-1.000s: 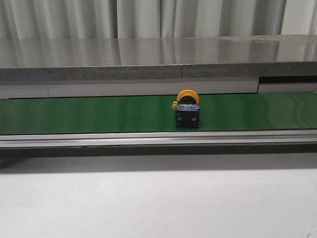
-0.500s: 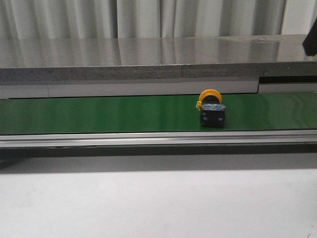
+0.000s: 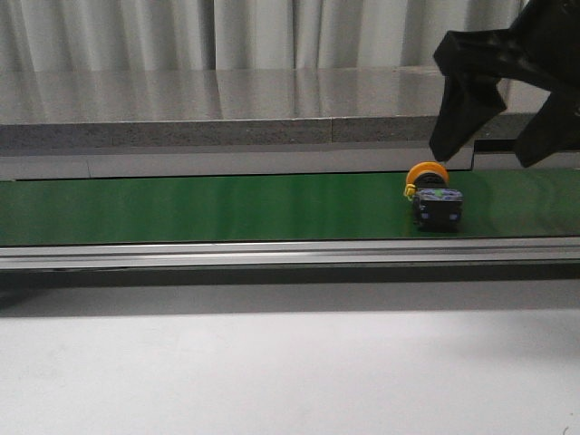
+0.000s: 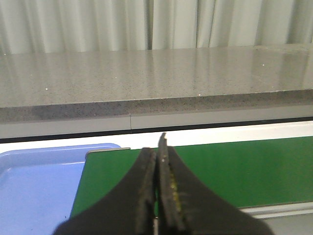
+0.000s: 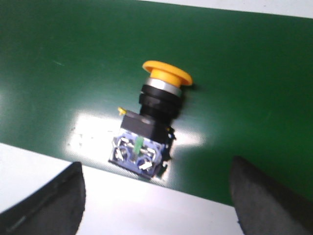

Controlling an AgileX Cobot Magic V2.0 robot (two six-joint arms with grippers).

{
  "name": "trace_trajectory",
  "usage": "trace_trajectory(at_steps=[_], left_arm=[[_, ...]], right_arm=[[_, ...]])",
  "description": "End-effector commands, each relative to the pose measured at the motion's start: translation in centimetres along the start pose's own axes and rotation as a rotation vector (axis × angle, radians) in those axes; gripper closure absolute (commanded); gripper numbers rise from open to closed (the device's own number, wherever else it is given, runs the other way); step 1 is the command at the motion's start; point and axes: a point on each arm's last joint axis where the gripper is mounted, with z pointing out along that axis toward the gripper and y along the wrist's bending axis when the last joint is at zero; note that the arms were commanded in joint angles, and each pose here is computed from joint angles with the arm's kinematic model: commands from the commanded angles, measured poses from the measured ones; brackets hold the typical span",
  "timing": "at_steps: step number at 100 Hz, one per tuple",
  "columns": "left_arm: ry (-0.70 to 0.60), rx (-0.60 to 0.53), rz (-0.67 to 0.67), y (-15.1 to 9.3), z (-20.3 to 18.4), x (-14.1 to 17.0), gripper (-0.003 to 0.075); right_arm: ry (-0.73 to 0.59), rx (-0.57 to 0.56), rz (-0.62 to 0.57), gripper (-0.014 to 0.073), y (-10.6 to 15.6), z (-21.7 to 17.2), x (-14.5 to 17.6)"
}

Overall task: Move button from left to right
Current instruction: 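Close the right gripper on the button body and lift it off the belt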

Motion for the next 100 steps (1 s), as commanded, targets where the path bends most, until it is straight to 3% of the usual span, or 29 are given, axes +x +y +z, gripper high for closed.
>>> trace_trajectory(at_steps=[1, 31, 38, 57, 64, 100], left_arm=[[-0.100, -0.020, -0.013, 0.2, 0.0, -1.6, 0.0741], [-0.100, -0.020, -0.013, 0.2, 0.0, -1.6, 0.0741], [-0.100, -0.020, -0.013, 0.2, 0.0, -1.6, 0.0741], [-0.100, -0.020, -0.013, 0.2, 0.0, -1.6, 0.0741], [-0.100, -0.020, -0.013, 0.2, 0.0, -1.6, 0.0741], [-0.100, -0.020, -0.013, 0.2, 0.0, -1.6, 0.0741]], right_arm=[[-0.099, 0.000, -0.026, 0.0003, 0.3, -0.6, -2.0], [-0.059, 0.036, -0.062, 0.0013, -0.3, 2.5, -2.1], [-0.042, 0.037, -0.061, 0.0076, -0.4, 3.0, -2.0], [-0.003, 0.039, -0.059, 0.0367, -0.5, 3.5, -1.6], [0.001, 0.039, -0.059, 0.0418, -0.5, 3.5, -1.6], [0.028, 0.067, -0.056, 0.0423, -1.5, 1.8, -3.3]])
